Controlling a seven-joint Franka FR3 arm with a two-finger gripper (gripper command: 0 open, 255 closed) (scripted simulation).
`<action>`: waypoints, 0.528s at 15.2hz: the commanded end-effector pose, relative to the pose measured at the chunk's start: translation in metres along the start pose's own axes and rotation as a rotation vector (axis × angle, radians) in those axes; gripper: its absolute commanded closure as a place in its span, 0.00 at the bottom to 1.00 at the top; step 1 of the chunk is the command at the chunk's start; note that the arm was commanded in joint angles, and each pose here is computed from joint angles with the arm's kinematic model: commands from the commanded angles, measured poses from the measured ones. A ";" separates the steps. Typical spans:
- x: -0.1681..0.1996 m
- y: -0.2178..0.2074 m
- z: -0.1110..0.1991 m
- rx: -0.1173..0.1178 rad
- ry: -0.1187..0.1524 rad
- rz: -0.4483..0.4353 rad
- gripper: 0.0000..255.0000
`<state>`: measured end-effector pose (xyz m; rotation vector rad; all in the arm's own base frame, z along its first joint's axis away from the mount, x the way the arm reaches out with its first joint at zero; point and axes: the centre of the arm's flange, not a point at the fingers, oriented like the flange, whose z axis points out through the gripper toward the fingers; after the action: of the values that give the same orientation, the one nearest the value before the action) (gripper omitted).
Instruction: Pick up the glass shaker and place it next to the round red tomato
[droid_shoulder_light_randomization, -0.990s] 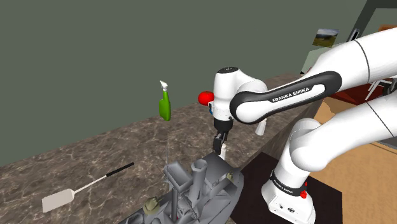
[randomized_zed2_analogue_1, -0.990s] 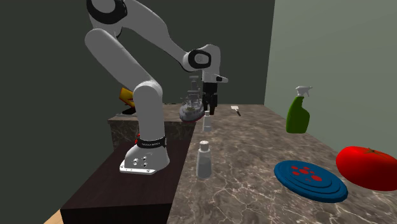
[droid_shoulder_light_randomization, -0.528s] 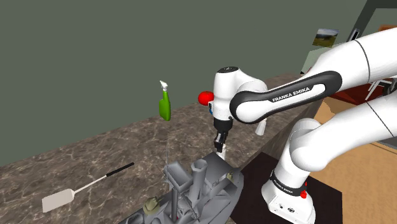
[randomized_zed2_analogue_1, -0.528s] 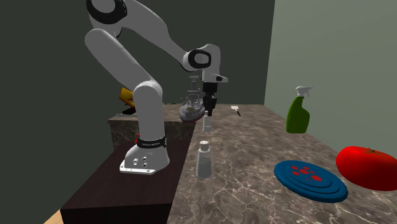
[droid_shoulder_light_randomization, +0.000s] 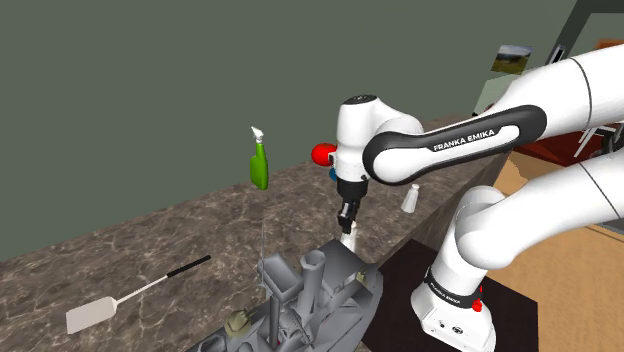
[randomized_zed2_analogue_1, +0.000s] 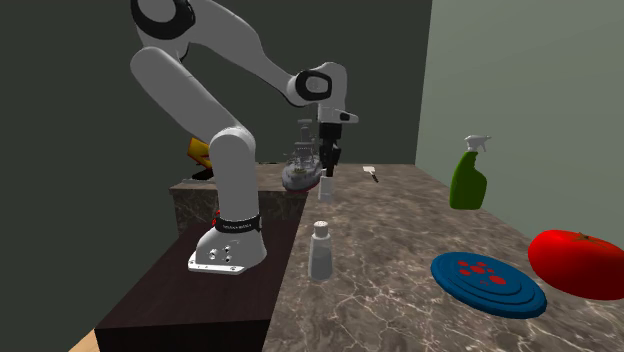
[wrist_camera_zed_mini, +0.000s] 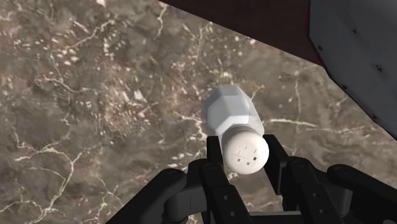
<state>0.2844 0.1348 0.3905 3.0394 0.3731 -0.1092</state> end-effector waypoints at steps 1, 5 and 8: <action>-0.001 0.001 -0.010 0.000 -0.001 0.000 1.00; -0.003 0.002 -0.031 0.000 -0.001 0.000 1.00; -0.004 0.003 -0.047 0.000 -0.001 0.000 1.00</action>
<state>0.2849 0.1341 0.4317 3.0396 0.3731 -0.1097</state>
